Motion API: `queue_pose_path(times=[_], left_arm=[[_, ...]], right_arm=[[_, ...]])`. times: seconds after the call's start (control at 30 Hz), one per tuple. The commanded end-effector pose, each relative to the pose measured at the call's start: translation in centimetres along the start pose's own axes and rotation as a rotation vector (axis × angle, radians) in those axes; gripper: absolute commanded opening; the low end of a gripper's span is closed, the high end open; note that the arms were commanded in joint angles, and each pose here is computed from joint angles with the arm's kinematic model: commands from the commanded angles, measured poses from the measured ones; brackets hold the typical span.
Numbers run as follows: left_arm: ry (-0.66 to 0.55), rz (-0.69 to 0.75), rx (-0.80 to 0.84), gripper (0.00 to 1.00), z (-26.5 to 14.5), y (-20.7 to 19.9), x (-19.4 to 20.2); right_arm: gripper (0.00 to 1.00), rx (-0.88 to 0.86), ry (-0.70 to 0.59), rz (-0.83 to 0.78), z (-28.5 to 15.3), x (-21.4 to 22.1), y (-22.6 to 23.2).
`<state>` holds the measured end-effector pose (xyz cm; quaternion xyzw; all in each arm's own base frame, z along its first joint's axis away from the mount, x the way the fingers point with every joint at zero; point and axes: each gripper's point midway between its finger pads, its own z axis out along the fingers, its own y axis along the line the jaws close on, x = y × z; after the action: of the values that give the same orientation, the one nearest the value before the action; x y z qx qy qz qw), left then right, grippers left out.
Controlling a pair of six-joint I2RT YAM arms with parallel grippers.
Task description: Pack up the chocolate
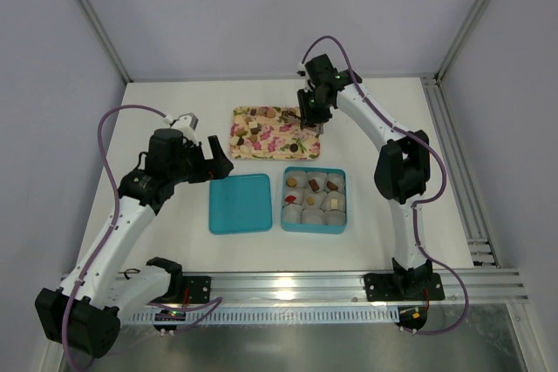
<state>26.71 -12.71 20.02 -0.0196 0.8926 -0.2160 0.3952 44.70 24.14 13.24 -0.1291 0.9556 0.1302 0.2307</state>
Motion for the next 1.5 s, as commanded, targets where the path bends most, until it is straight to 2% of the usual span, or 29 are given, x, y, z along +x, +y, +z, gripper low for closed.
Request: queue_pose_path(times=[0.0, 0.73, 0.97, 1.17, 1.47], left_arm=[[-0.027, 0.007, 0.002, 1.0, -0.3, 0.0, -0.5], [-0.031, 0.007, 0.007, 1.0, -0.5, -0.1, -0.6], [-0.031, 0.006, 0.012, 1.0, -0.5, -0.2, -0.6], [-0.032, 0.007, 0.012, 1.0, -0.5, -0.2, -0.6], [-0.031, 0.004, 0.02, 1.0, -0.5, -0.4, -0.6]], right_arm=[[0.31, -0.04, -0.071, -0.008, -2.8, -1.5, 0.9], [0.31, -0.083, -0.098, 0.011, -6.4, 0.2, 1.3], [0.31, -0.101, -0.12, 0.013, -9.1, 1.0, 1.7], [0.3, -0.12, -0.119, 0.016, -11.5, 2.7, 2.0], [0.31, -0.167, -0.107, 0.024, -15.7, 7.5, 2.4]])
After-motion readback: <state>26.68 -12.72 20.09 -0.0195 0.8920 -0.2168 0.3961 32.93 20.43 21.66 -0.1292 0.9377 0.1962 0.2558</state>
